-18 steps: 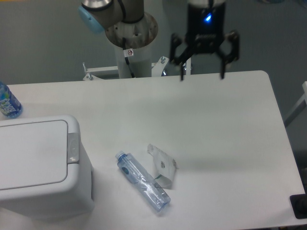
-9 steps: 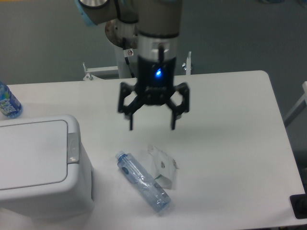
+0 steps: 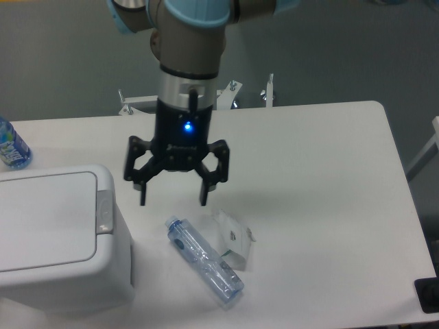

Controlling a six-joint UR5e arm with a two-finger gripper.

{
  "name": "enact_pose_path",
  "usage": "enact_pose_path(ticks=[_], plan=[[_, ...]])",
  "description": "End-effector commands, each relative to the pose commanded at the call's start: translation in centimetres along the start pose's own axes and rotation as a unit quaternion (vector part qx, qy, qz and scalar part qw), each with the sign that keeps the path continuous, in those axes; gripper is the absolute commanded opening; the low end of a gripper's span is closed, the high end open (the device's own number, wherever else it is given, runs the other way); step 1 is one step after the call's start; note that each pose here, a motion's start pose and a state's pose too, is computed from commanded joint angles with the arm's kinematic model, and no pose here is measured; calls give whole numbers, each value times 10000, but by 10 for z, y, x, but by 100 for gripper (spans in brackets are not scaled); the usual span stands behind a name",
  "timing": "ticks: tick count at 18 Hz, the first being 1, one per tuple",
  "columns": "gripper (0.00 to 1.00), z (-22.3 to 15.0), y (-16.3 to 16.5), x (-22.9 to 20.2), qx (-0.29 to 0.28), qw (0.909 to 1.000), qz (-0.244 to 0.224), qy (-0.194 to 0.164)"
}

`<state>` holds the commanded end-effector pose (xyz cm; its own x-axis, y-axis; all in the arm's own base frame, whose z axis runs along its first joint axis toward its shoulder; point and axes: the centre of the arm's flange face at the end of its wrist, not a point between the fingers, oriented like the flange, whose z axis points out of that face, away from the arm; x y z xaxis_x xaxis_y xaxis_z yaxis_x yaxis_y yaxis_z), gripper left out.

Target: Open the trash can

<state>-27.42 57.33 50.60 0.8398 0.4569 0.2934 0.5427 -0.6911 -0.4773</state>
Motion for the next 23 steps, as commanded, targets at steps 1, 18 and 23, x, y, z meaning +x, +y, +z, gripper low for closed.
enact_pose_path(ticks=[1,18,23], plan=[[100,2,1,1,-19,10000,-9,16],[100,37,11,20,-312,9994,99,118],[100,43,13,18,-365,9992,80,115]])
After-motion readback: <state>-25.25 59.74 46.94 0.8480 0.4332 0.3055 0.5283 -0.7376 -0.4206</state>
